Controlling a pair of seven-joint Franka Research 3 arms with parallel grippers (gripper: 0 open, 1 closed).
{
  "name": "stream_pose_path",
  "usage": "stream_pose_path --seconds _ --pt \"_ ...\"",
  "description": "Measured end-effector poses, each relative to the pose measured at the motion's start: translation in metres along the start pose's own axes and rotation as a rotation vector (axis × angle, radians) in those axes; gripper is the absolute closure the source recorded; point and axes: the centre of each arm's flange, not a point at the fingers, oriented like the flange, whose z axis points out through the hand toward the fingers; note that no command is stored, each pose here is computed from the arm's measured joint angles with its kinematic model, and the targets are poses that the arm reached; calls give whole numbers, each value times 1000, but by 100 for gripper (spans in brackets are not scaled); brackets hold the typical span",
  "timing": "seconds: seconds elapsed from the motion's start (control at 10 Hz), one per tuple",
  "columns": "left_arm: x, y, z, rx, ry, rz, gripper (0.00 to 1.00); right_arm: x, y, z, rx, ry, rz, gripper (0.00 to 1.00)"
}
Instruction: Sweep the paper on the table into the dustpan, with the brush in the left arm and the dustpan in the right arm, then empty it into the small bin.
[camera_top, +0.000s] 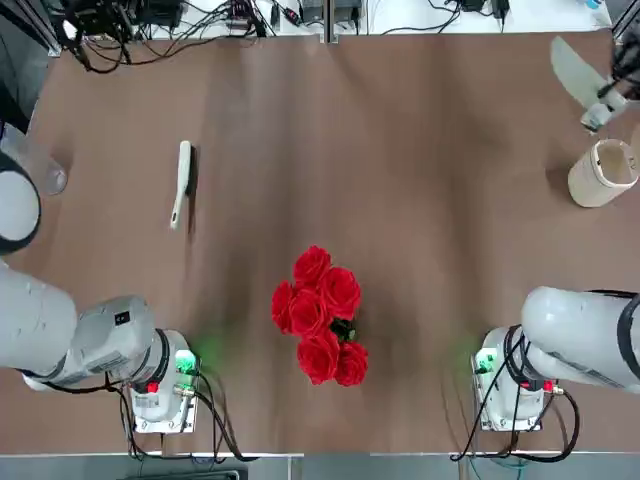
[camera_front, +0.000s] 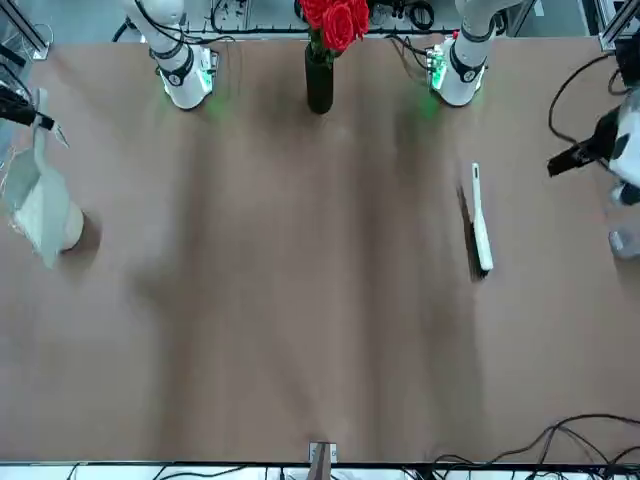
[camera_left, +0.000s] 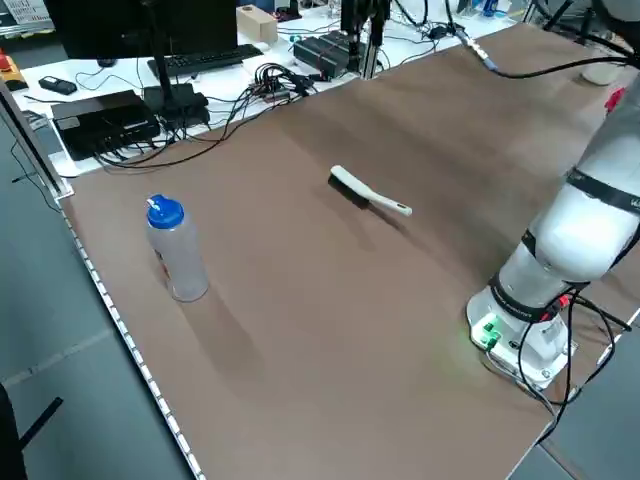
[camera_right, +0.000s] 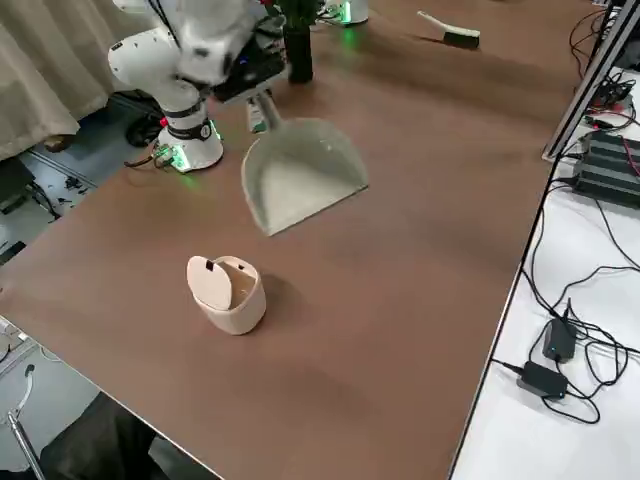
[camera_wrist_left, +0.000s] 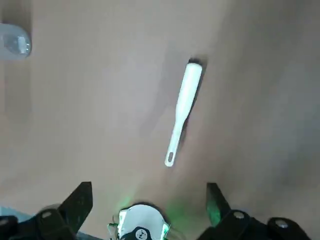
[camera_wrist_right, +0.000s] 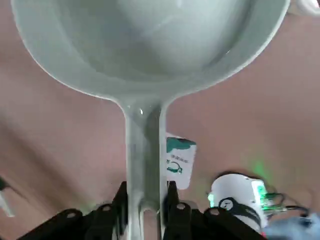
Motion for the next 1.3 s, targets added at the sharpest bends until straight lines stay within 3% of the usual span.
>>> stream_pose_path --seconds 0.3,0.9,1.1,1.3 --pt "-12 11 -22 -3 53 74 0 2 -99 33 -184 1 -179 67" --pt "-17 -9 -55 -60 117 106 0 -6 -192 55 -327 39 -488 67" --pt "-16 -14 -58 -66 123 98 0 -2 -210 74 -448 -2 -700 67" --pt "-12 -14 -54 -65 114 96 0 3 -224 101 -529 -99 -952 67"
